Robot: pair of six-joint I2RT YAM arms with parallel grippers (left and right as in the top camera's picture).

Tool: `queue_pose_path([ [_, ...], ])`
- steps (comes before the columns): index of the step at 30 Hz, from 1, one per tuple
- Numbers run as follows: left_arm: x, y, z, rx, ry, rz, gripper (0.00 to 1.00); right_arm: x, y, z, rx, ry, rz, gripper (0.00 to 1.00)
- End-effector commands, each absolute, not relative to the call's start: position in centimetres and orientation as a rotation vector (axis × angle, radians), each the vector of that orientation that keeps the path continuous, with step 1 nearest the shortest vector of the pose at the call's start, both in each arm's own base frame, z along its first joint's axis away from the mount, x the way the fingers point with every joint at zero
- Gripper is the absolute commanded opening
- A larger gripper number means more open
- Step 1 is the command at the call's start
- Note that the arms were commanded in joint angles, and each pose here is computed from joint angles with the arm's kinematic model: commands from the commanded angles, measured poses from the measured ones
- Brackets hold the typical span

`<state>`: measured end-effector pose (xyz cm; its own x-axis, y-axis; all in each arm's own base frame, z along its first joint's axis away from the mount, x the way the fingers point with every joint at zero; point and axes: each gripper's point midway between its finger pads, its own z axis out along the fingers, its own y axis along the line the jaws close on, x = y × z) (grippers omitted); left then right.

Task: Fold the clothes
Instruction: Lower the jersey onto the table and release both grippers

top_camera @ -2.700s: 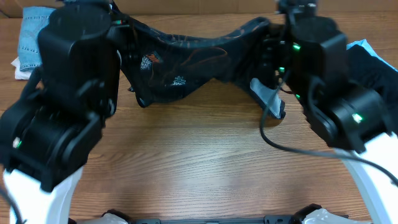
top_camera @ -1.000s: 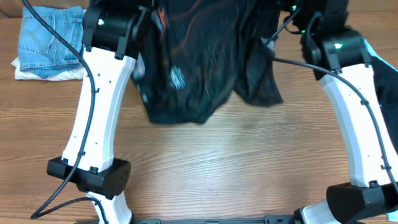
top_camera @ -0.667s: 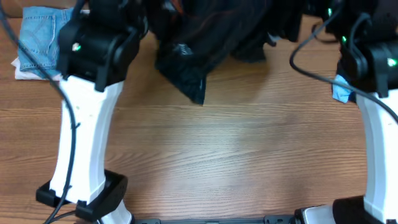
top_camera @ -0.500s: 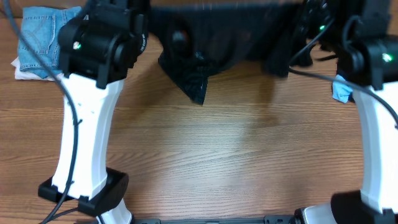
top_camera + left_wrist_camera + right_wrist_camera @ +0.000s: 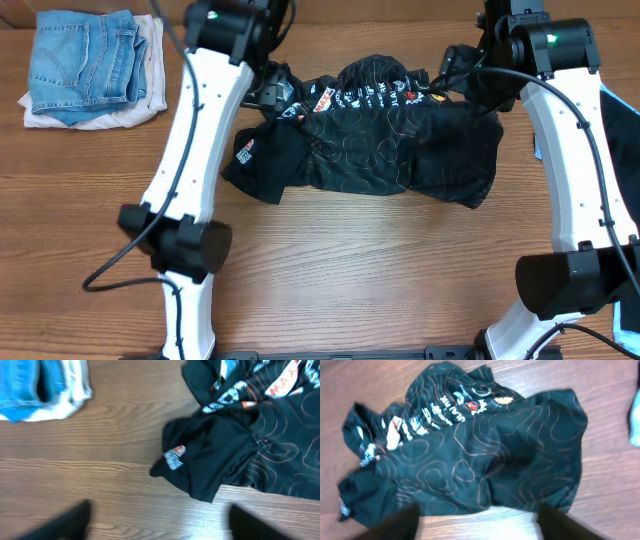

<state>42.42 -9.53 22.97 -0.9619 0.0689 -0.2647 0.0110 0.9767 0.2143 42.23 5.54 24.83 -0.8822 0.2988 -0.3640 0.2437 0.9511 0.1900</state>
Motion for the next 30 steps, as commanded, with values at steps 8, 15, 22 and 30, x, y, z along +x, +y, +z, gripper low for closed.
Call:
queue_pose_path([
  [8, 43.6, -7.8, 16.7, -0.027, 3.062, 0.106, 1.00, 42.0, 5.2, 25.9, 0.392, 2.678, 0.180, 1.00],
  [15, 44.1, -3.6, 14.5, -0.196, 3.138, -0.096, 1.00, 42.1, 5.2, 26.0, 0.392, 2.673, 0.182, 1.00],
  [22, 42.2, -4.4, 12.1, -0.073, 3.228, -0.495, 0.94, 42.5, 5.2, 26.2, 0.389, 2.657, 0.186, 1.00],
  [30, 42.6, -1.5, 7.8, 0.091, 3.257, -0.178, 0.84, 43.2, 5.3, 26.5, 0.384, 2.625, 0.195, 1.00],
])
